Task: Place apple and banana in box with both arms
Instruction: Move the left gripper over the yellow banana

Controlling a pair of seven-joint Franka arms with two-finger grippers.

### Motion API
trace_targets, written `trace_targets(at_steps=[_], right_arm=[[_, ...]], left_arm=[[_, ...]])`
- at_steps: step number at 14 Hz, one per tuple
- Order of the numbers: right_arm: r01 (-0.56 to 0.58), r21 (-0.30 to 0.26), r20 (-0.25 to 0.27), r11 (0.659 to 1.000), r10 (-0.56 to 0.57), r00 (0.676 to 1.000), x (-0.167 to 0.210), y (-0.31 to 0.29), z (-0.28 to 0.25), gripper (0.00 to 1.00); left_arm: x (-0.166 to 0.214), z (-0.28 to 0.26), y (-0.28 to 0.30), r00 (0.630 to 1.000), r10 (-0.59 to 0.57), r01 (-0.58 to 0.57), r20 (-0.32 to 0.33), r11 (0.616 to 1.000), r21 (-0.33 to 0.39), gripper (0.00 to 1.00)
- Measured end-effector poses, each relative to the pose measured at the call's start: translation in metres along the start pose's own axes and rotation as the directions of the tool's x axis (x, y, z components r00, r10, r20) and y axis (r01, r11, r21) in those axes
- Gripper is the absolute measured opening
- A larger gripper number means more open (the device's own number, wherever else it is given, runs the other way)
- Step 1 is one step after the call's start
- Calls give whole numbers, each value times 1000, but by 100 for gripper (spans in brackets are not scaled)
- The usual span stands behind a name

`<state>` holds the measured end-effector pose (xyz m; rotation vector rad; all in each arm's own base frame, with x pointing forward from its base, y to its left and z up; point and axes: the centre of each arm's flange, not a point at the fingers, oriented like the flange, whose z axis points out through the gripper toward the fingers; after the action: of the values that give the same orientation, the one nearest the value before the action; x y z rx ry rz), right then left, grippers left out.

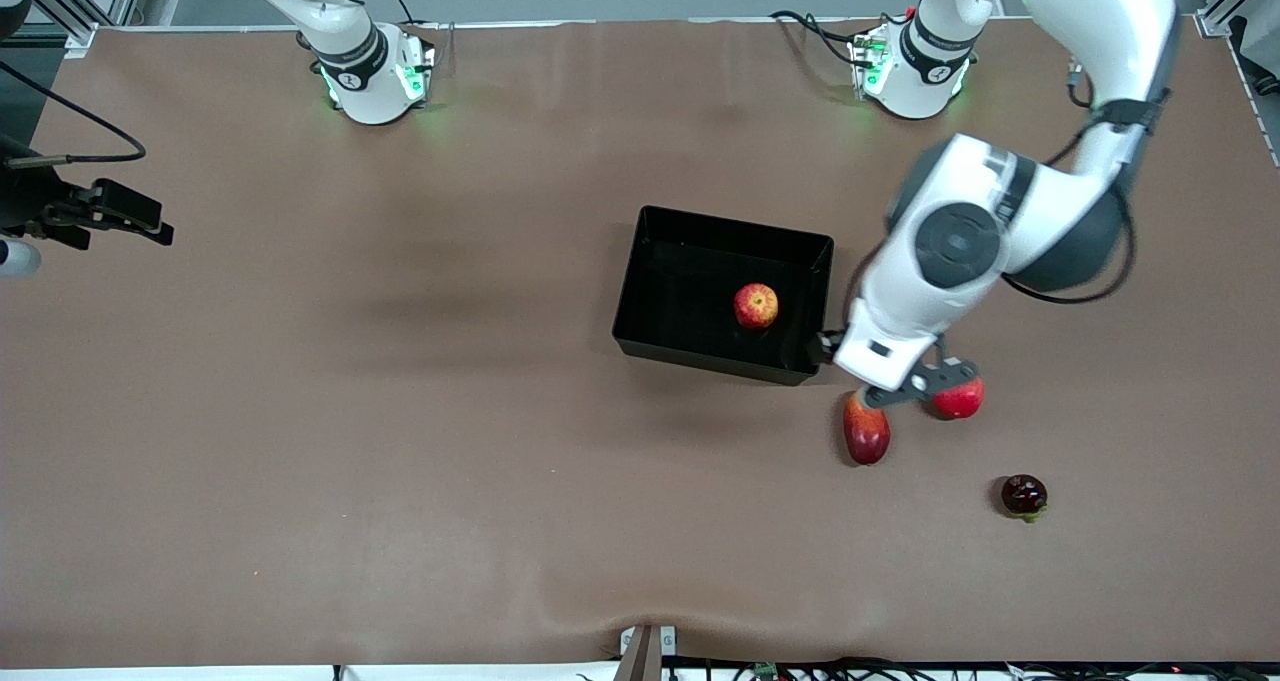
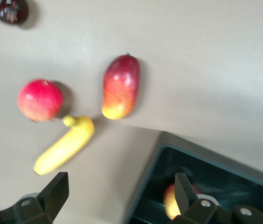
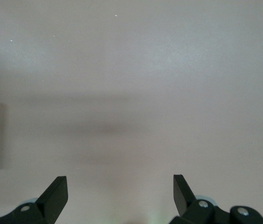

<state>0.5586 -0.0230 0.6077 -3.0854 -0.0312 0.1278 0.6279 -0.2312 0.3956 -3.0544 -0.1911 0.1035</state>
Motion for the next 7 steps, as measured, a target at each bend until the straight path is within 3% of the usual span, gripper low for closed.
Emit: trace_targets(at_steps=[3, 7], right_arm=[[1, 0, 2, 1000, -1, 1000, 0, 0, 1, 100], [22, -12, 6, 1000, -22, 1000, 0, -3, 3, 100]], left_arm=[[28, 34, -42, 990, 138, -137, 38, 990, -13, 100], [48, 80, -64, 980, 188, -185, 65, 982, -45, 94]])
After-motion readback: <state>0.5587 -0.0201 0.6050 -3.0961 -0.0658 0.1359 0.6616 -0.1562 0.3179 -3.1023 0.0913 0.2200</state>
